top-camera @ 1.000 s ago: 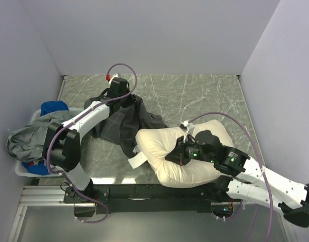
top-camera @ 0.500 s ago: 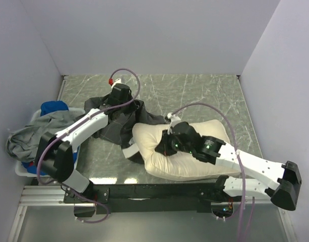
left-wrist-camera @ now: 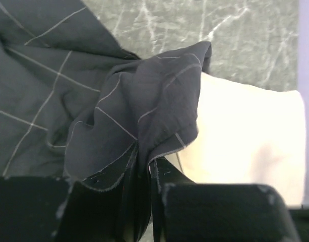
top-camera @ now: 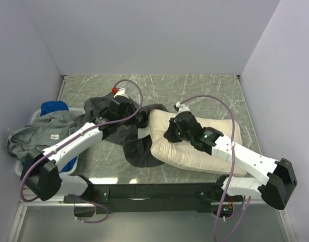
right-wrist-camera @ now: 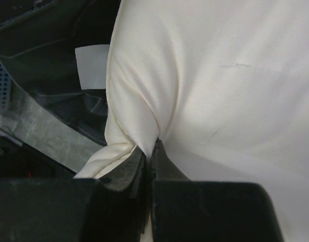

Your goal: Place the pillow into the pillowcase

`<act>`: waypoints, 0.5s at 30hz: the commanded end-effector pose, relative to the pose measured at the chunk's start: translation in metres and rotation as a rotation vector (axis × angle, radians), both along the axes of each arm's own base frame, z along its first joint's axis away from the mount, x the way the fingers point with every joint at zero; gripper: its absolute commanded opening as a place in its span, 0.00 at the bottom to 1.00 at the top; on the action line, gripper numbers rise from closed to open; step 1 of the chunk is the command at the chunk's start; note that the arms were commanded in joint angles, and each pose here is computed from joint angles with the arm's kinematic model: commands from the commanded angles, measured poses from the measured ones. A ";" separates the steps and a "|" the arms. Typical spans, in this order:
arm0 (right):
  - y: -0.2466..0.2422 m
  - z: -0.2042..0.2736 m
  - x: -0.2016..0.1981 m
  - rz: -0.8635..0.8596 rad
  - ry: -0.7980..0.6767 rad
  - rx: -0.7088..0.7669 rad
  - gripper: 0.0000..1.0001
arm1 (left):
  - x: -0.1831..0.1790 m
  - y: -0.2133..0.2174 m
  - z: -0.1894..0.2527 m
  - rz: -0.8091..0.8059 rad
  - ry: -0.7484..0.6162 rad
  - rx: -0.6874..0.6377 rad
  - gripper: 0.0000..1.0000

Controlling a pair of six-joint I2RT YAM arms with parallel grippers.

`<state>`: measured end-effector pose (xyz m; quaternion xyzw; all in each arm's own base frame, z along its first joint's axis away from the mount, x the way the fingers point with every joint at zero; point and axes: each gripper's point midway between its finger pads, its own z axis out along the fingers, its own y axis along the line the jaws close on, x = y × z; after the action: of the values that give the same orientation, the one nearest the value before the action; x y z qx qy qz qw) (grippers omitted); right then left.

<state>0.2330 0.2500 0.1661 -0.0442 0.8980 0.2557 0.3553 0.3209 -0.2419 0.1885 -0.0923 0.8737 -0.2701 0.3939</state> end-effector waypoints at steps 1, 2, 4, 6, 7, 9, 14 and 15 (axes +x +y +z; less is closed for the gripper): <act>0.014 0.041 -0.019 0.026 -0.105 0.074 0.00 | 0.002 0.008 0.004 0.014 -0.022 0.051 0.17; 0.011 0.052 -0.027 0.033 -0.129 0.101 0.00 | 0.005 0.009 0.004 0.023 -0.023 0.059 0.16; 0.004 0.049 -0.042 0.047 -0.114 0.108 0.00 | 0.010 0.006 0.003 0.032 -0.013 0.062 0.14; -0.004 0.055 -0.060 0.073 -0.128 0.146 0.00 | 0.016 0.007 0.005 0.056 -0.015 0.068 0.13; -0.008 0.055 -0.067 0.084 -0.119 0.153 0.00 | 0.019 0.006 0.001 0.061 -0.006 0.078 0.12; -0.013 0.061 -0.082 0.124 -0.129 0.196 0.00 | 0.025 0.003 0.006 0.066 -0.014 0.078 0.11; 0.006 0.063 -0.106 0.264 -0.111 0.243 0.00 | 0.034 -0.008 0.012 0.050 -0.020 0.062 0.09; 0.011 0.061 -0.107 0.277 -0.105 0.239 0.00 | 0.035 -0.009 0.015 0.046 -0.024 0.057 0.09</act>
<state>0.1369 0.2331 0.2161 -0.1156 0.8464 0.3532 0.3813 0.3425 -0.2425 0.1709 -0.1006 0.8919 -0.2163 0.3841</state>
